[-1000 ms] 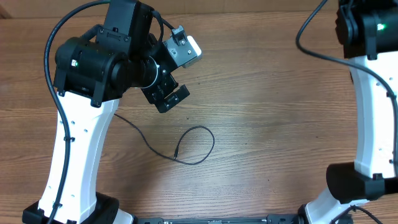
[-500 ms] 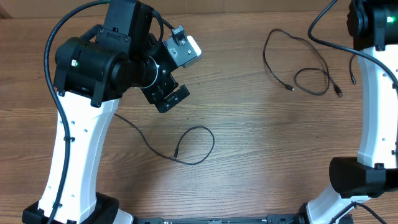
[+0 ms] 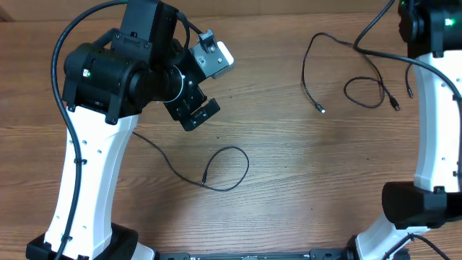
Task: Untangle cables
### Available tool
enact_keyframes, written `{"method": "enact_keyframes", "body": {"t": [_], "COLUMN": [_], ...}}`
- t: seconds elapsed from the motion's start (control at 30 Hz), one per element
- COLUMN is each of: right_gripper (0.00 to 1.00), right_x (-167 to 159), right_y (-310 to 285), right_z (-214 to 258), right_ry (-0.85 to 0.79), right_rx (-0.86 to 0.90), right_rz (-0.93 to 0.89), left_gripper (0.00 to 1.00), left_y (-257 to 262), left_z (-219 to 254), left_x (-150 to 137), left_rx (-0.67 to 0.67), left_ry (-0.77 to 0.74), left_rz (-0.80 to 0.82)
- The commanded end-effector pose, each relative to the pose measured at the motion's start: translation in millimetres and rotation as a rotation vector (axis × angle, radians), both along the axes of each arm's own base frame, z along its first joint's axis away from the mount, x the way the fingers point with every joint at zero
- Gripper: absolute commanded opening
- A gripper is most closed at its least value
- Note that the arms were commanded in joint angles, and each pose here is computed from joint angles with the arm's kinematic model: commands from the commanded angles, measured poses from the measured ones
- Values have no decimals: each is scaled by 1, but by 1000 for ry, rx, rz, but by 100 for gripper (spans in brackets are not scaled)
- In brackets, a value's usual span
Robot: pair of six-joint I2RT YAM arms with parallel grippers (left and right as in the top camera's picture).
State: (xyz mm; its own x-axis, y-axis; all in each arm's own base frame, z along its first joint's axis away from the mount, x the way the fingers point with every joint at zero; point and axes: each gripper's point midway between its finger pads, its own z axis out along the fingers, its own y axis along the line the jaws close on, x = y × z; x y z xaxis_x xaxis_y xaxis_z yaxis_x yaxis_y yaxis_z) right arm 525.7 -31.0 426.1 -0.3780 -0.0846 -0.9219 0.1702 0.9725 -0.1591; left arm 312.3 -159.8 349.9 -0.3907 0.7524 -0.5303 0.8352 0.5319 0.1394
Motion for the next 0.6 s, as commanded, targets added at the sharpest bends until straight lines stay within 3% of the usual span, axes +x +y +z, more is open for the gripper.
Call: {"method": "enact_keyframes", "body": {"t": [0.0, 0.07, 0.17, 0.57], "right_gripper": [30, 54, 68, 79], "right_x": [13, 19, 26, 40], "right_y": [-13, -17, -25, -73], "right_z": [-53, -78, -111, -219], "right_ry": [129, 184, 251, 459], "right_rx": [-9, -3, 17, 163], "right_rz": [-30, -28, -22, 73], "left_gripper": [100, 100, 100, 100], "left_y": [0, 0, 0, 0], "left_z": [4, 4, 4, 4], "left_x": [-1, -1, -1, -1], "left_rx": [-17, -17, -18, -18], "left_ry": [-3, -3, -3, -3], "left_rz": [11, 11, 12, 12]}}
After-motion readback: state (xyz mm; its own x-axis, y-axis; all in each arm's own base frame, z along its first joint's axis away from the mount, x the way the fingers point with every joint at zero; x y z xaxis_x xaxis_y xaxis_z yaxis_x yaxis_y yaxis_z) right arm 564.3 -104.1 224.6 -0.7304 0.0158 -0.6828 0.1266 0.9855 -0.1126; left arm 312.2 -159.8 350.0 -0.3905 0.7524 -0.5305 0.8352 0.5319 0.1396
